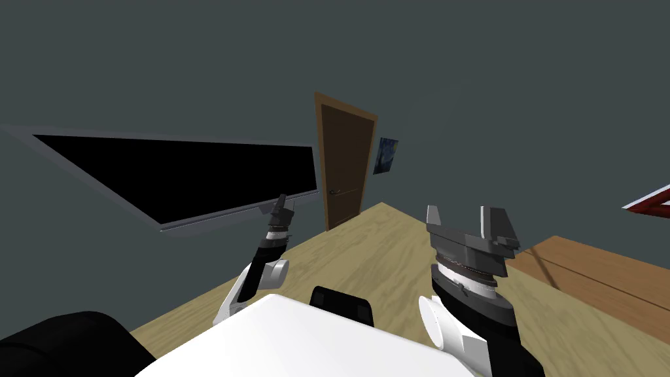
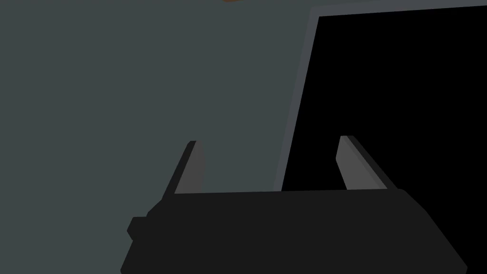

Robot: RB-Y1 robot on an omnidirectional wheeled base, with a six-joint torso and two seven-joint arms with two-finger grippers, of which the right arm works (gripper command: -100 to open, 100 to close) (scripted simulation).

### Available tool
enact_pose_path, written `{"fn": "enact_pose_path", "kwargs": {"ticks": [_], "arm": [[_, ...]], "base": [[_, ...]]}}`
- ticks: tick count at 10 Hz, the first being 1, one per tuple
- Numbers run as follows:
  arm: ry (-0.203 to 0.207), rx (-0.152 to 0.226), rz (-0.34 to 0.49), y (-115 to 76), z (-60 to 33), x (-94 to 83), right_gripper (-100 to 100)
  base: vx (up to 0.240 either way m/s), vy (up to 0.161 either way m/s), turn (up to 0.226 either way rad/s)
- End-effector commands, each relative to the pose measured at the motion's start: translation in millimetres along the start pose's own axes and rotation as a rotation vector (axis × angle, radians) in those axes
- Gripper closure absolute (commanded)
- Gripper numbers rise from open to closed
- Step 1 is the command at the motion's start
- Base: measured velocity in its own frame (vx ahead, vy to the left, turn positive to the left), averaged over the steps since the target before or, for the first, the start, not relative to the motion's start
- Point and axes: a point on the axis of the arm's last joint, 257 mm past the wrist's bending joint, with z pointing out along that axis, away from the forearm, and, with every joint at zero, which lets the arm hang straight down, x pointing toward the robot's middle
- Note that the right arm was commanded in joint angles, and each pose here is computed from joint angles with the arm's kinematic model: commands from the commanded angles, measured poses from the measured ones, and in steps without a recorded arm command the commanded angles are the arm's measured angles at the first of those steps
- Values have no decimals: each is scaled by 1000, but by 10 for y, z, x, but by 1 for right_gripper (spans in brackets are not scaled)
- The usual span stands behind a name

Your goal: Pull the door open

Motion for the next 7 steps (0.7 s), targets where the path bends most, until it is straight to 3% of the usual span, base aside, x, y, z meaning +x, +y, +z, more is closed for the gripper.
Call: {"fn": "enact_pose_path", "kwargs": {"ticks": [1,7], "arm": [[13,24,16,-150,-39,38,-100],[47,91,58,-559,-163,145,-100]], "base": [[89,-60,134],[84,34,65]]}}
